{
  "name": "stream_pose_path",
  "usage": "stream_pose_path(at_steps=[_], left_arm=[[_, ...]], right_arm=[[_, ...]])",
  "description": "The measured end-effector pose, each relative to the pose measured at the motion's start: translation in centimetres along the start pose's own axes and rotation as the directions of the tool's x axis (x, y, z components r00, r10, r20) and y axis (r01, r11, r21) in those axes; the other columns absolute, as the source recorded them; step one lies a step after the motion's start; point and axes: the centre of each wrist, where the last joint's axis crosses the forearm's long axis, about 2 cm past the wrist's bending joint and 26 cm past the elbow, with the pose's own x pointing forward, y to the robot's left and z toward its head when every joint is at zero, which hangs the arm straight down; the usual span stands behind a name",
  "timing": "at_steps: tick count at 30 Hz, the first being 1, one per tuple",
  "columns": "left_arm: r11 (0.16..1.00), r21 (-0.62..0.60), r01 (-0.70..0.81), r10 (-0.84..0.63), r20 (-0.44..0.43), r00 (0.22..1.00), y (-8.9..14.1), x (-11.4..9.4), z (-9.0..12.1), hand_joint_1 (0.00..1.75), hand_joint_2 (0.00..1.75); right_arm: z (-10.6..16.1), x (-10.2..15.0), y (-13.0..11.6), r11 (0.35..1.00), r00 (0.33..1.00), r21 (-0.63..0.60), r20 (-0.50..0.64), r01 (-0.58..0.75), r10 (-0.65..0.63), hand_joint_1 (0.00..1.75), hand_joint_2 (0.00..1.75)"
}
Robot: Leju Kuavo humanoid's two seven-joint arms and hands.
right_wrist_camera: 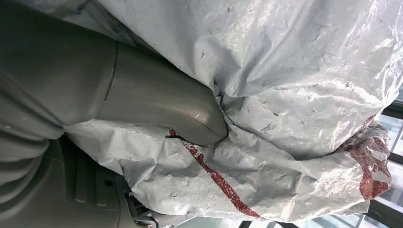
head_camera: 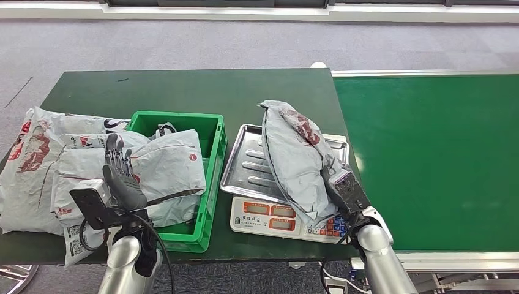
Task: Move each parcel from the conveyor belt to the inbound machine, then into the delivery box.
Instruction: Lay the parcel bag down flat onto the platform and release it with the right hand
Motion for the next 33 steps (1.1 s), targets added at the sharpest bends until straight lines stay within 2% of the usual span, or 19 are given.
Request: stream_pose_path(at_steps=[2, 3, 4, 14, 18, 24, 33], left_arm=[[1.000, -0.002, -0.001, 0.001, -0.002, 1.000, -0.1, -0.1, 0.0, 0.00, 0.00], [1.000, -0.004, -0.002, 0.002, -0.002, 1.000, -0.1, -0.1, 0.0, 0.00, 0.00], [1.000, -0.006, -0.004, 0.004, -0.002, 1.000, -0.1, -0.1, -0.1, 0.00, 0.00], [1.000, -0.010, -0.012, 0.012, 0.000, 1.000, -0.3, 0.0, -0.3, 0.00, 0.00], [1.000, -0.013, -0.012, 0.012, -0.007, 1.000, -0.2, -0.1, 0.0, 0.00, 0.00], [1.000, -0.021, -0.018, 0.018, -0.012, 1.000, -0.1, 0.1, 0.2, 0.00, 0.00], [1.000, -0.019, -0.022, 0.021, -0.016, 1.000, -0.1, 0.3, 0.3, 0.00, 0.00]], right_arm=[[0.0, 0.0, 0.1, 1.000, 1.000, 0.004, 0.001, 0.000, 0.000, 0.48, 1.75], [0.1, 0.0, 0.2, 1.000, 1.000, 0.009, 0.003, -0.001, 0.001, 0.20, 1.75], [0.1, 0.0, 0.3, 1.000, 1.000, 0.016, 0.005, -0.004, 0.004, 0.00, 1.75], [0.1, 0.2, 1.0, 0.995, 0.995, 0.000, -0.030, -0.099, 0.099, 0.00, 1.75], [0.7, 0.1, 1.1, 0.994, 0.993, -0.009, -0.044, -0.113, 0.112, 0.00, 0.00], [2.1, 0.5, 1.6, 0.994, 0.994, -0.022, -0.024, -0.110, 0.110, 0.00, 0.00], [2.7, 1.4, 1.6, 0.994, 0.994, -0.032, 0.007, -0.105, 0.105, 0.00, 0.00]])
